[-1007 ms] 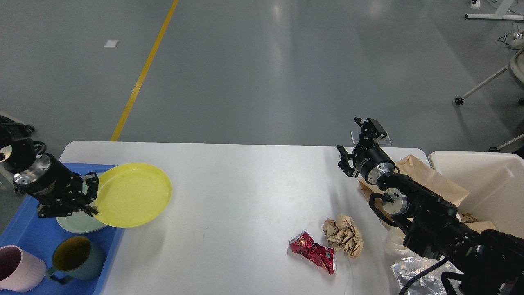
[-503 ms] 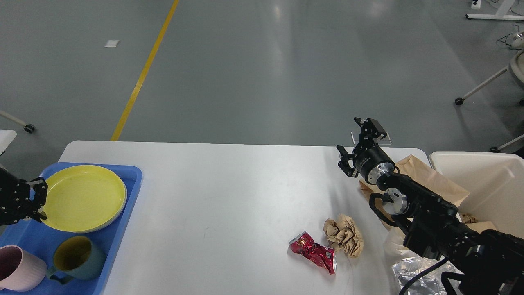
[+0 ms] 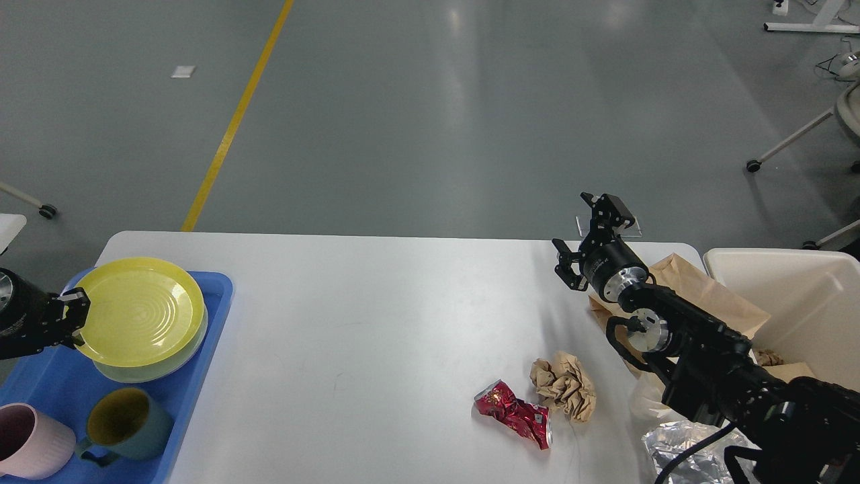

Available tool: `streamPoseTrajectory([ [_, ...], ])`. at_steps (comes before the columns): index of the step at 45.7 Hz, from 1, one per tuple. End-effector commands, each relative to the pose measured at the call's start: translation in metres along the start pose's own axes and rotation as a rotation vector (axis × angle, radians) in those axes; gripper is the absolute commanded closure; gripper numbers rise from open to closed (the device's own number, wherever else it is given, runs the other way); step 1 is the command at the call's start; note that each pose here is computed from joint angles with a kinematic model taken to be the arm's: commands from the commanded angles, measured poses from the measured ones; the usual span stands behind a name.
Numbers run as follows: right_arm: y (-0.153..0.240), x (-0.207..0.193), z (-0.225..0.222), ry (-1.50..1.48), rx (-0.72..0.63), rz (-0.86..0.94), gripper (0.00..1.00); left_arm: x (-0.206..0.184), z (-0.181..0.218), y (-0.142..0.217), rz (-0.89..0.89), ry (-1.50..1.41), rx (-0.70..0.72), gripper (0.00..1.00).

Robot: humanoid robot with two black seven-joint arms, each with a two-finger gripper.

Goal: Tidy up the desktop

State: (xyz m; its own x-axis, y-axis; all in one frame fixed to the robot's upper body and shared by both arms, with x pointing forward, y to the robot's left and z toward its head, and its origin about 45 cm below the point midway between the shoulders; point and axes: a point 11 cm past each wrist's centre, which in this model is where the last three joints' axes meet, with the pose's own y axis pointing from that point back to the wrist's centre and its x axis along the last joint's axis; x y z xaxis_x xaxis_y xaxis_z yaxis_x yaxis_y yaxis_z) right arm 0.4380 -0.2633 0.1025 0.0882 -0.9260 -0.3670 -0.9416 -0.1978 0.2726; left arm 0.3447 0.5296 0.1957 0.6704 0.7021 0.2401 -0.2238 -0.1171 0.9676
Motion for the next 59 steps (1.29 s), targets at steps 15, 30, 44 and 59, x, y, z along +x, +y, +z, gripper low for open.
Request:
streamPoseTrajectory([
  [15, 0.0, 0.0, 0.0, 0.0, 0.0, 0.0, 0.0, 0.01, -0.016, -0.011, 0.162, -0.024, 0.125, 0.97],
  [30, 0.0, 0.0, 0.0, 0.0, 0.0, 0.0, 0.0, -0.001, 0.002, -0.02, 0.126, -0.021, 0.088, 0.97],
  [44, 0.0, 0.0, 0.0, 0.0, 0.0, 0.0, 0.0, -0.028, 0.009, -0.045, 0.055, -0.031, 0.077, 0.97],
  [59, 0.0, 0.0, 0.0, 0.0, 0.0, 0.0, 0.0, -0.031, 0.003, -0.049, 0.05, -0.028, 0.085, 0.51],
])
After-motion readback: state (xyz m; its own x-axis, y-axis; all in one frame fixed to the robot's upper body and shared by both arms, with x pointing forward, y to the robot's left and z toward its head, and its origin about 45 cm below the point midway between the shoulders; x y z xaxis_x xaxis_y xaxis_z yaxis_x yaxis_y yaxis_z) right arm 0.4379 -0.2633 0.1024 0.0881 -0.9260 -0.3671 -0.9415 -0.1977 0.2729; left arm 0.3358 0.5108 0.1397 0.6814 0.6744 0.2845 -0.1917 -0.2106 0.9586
